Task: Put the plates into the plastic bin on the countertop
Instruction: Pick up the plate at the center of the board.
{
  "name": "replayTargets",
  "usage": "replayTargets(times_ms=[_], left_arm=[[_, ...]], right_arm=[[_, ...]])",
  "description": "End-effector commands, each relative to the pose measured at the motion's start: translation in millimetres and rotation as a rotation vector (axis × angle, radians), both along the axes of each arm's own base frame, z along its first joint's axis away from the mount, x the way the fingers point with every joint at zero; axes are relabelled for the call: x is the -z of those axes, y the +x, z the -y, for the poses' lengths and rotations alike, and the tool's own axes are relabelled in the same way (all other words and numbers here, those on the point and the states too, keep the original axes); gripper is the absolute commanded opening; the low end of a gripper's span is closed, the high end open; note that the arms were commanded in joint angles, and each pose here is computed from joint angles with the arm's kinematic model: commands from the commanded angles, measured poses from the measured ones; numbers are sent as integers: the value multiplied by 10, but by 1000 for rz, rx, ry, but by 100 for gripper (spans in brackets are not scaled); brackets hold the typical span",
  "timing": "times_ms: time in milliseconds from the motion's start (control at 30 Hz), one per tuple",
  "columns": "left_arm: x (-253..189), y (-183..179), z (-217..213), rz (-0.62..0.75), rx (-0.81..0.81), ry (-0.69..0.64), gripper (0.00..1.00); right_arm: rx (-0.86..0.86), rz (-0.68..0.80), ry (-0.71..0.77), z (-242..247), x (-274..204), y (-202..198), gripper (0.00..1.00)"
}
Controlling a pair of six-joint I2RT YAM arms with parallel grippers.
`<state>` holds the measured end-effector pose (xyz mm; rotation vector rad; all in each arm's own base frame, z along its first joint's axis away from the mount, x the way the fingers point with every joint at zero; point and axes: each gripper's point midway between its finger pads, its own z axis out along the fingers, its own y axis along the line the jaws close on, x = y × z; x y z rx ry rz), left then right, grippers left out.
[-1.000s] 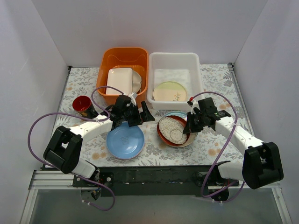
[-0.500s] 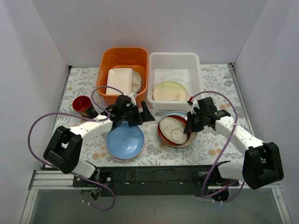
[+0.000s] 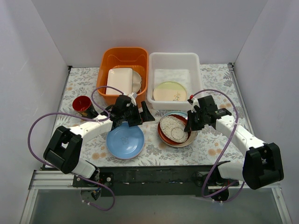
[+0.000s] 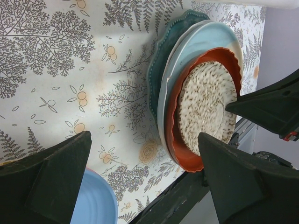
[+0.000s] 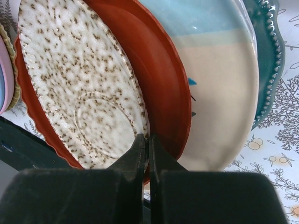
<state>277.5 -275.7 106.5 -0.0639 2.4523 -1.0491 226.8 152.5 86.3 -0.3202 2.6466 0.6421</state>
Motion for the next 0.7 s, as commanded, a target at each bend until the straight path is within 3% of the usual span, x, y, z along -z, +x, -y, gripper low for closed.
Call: replayTargets(times_ms=[0, 667], left_arm=[[-165, 31, -4, 46, 0, -21, 98], [-188, 8, -22, 52, -7, -30, 98]], right_arm=[[-10, 113, 66, -112, -385, 185, 1], [-5, 212, 132, -190, -778, 274, 1]])
